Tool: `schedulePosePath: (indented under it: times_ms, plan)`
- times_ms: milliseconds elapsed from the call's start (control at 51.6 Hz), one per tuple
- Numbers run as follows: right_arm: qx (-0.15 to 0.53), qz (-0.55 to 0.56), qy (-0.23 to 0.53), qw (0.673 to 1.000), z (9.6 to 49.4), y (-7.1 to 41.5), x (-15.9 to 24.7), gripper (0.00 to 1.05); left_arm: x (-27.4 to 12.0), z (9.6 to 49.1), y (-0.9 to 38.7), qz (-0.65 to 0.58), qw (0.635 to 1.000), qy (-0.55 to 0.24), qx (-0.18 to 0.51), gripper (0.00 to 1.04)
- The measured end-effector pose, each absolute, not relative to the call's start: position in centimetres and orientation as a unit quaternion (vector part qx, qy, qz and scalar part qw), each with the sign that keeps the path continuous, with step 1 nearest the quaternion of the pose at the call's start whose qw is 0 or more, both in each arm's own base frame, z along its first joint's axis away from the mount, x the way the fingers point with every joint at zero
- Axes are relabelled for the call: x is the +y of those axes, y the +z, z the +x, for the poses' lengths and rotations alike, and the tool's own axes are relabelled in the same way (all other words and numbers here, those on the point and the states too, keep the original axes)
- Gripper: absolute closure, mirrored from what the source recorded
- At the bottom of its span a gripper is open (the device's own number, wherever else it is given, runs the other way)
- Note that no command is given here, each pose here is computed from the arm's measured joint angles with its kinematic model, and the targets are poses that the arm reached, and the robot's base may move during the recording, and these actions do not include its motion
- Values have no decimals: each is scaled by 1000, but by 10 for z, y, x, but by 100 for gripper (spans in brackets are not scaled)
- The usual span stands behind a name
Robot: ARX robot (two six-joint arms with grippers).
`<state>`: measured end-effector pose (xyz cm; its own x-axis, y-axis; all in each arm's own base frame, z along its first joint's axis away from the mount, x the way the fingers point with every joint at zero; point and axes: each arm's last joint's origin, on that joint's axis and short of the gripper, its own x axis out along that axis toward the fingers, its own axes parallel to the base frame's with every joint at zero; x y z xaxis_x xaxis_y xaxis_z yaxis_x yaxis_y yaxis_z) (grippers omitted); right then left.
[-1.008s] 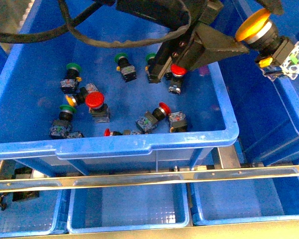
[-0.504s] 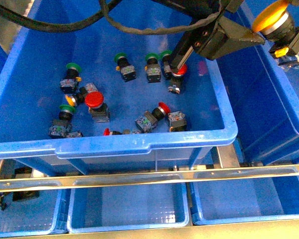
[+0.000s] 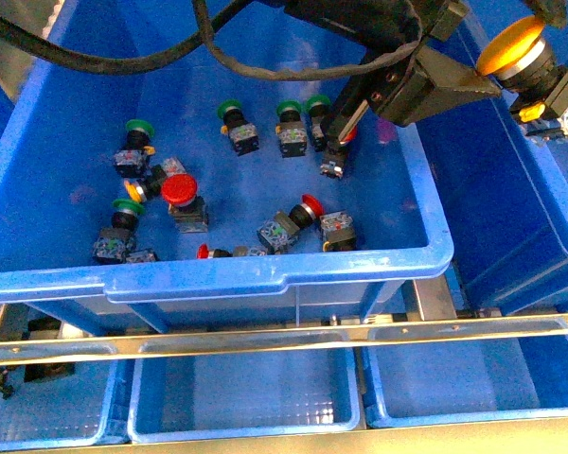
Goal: Pick red and yellow buttons and place in box
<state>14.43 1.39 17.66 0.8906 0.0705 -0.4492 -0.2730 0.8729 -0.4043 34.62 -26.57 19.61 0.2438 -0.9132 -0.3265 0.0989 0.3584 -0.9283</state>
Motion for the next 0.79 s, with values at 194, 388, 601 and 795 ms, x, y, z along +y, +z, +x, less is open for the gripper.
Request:
schedulePosePath:
  times_ms: [194, 388, 601, 795]
  plan:
    - [182, -261, 169, 933, 159, 173, 38, 7, -265, 347, 196, -421, 668, -380, 482, 70]
    - [177, -312, 219, 908, 175, 165, 44, 7, -265, 347, 196, -421, 668, -380, 481, 70]
    - [180, -378, 253, 872, 194, 159, 42, 7, -264, 347, 196, -419, 670, -380, 481, 70]
    - [196, -422, 257, 847, 207, 152, 30, 7, -264, 347, 195, -418, 670, -379, 482, 70]
